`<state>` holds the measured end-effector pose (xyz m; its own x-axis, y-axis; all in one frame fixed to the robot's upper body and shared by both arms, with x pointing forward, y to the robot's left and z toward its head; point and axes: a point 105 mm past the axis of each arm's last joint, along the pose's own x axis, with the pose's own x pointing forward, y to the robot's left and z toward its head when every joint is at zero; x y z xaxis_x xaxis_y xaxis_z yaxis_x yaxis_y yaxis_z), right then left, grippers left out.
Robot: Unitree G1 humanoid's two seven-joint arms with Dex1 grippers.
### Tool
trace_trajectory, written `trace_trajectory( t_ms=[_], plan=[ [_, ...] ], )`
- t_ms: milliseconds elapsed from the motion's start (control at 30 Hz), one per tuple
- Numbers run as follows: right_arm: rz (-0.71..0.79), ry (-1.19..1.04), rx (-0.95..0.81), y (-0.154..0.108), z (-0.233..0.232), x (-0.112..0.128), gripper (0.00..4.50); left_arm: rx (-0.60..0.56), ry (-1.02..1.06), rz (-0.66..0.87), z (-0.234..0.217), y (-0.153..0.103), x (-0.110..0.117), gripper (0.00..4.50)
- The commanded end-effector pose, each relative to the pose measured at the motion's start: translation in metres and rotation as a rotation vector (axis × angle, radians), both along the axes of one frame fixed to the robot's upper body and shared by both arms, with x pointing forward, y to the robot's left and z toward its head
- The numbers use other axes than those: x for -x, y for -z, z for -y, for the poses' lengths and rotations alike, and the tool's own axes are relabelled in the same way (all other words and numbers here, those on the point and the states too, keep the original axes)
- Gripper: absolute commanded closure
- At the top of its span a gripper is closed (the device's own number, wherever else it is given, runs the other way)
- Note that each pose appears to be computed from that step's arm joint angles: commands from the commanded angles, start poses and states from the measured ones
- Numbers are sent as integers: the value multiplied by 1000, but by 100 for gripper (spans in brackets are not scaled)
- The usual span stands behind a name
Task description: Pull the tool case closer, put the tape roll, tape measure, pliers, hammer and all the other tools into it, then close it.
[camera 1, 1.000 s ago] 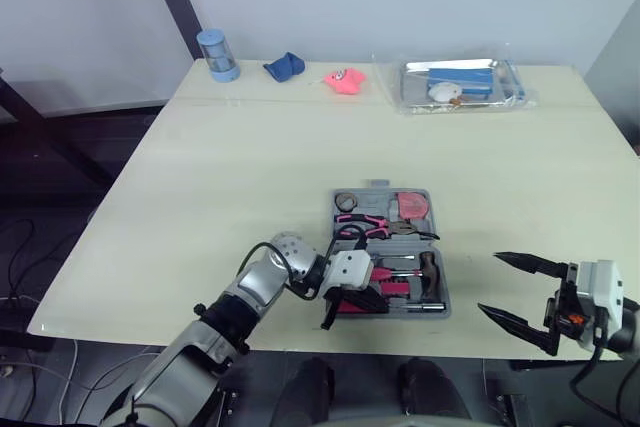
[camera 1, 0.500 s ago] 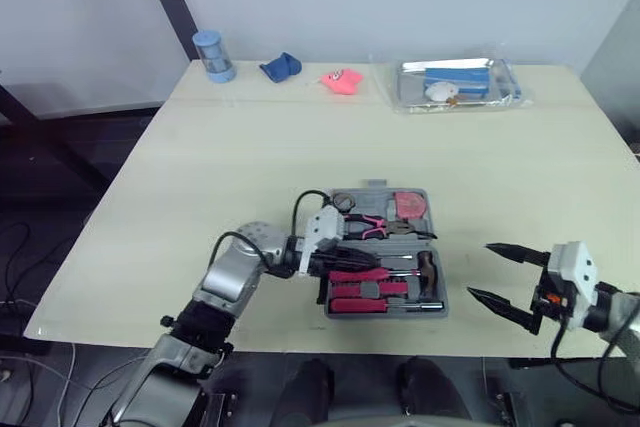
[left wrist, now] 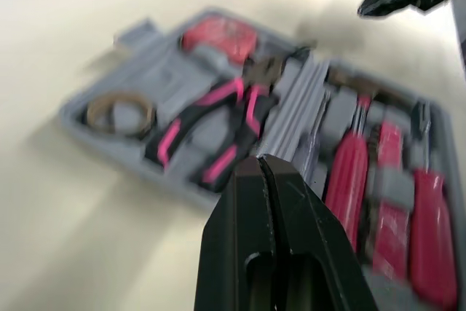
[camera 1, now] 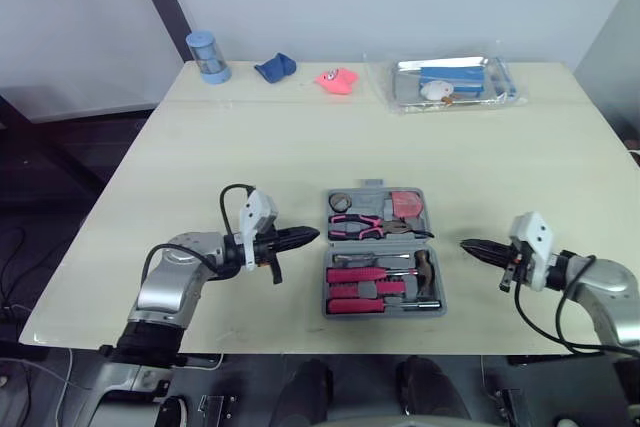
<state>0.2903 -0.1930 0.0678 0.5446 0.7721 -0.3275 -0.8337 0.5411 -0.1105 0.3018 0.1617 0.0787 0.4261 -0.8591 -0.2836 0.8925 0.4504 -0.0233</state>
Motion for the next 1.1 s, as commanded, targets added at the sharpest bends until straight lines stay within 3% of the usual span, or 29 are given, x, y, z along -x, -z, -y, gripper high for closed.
trace_trajectory(
  t_ms=[33, 400, 1100],
  plan=[
    [13, -41, 34, 0, -10, -9, 446, -48, 7, 5, -6, 8, -3, 450],
    [-28, -85, 100, 20, -26, -19, 446, -96, 13, -58, -12, 33, -13, 450],
    [12, -117, 90, 21, -49, -34, 446, -109, 94, -113, 9, 49, -20, 450]
  ],
)
